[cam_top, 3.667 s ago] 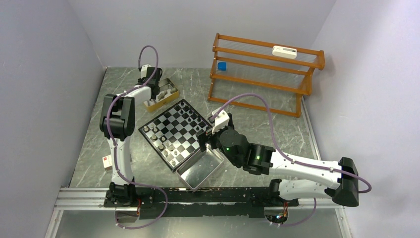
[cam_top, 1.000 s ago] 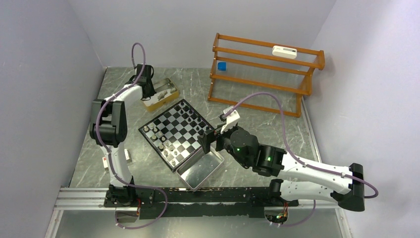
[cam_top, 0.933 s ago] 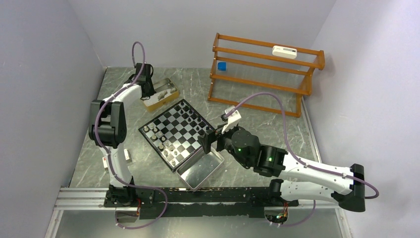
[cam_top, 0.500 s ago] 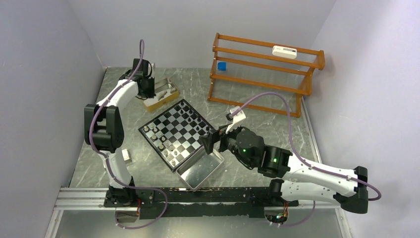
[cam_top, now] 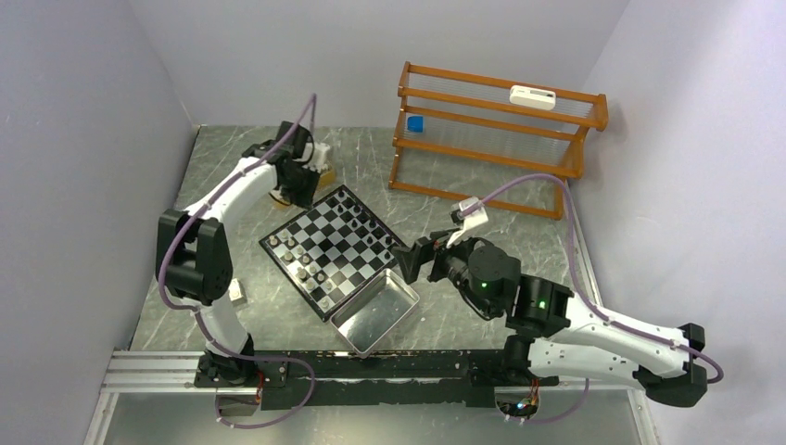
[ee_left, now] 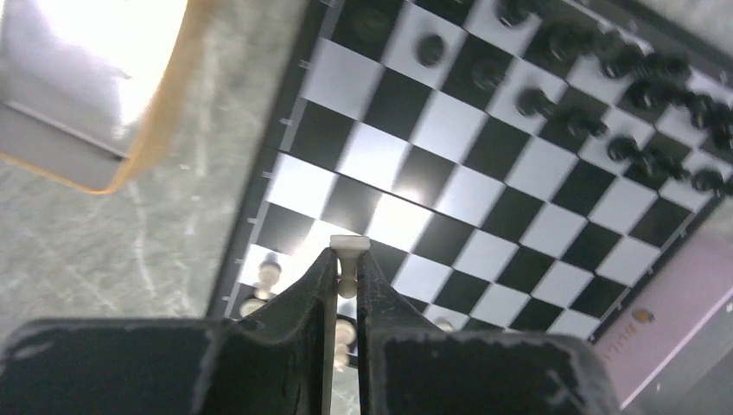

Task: Set up the chess pieces on the board
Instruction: Place the chess piece on the chessboard.

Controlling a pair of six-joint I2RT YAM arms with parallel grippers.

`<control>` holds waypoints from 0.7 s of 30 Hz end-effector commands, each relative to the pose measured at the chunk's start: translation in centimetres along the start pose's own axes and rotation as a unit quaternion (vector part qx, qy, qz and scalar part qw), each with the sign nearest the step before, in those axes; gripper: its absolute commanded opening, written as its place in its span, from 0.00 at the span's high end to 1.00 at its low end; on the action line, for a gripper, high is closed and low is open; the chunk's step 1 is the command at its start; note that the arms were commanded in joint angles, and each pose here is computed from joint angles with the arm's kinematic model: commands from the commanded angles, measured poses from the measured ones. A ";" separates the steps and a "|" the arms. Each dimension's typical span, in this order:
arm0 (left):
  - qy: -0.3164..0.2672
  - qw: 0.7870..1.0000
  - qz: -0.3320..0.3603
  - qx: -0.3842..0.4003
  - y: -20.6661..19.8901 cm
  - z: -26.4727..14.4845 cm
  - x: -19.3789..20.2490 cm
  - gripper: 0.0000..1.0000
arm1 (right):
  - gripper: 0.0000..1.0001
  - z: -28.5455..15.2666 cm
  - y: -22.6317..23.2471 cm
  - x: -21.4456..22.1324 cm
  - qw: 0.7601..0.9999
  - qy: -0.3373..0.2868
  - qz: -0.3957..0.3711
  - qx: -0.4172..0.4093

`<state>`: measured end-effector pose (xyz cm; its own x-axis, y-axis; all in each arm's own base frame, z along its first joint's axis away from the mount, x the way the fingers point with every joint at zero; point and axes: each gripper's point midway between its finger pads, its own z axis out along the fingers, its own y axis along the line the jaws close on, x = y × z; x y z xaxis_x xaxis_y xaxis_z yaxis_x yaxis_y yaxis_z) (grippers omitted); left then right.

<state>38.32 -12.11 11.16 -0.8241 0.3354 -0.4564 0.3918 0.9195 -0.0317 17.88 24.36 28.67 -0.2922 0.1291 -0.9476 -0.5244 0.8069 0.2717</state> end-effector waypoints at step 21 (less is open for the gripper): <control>0.167 0.964 0.204 0.046 -11.6 -0.2 10.8 0.95 | 0.00 -4.8 -4.7 -5.7 0.993 -0.071 0.052 0.079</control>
<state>26.26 -19.04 6.69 -0.7048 0.6868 -0.1776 0.6997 0.7143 -0.0146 17.91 18.36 32.28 -0.2367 0.2210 -0.9461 -0.4121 0.8590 0.3037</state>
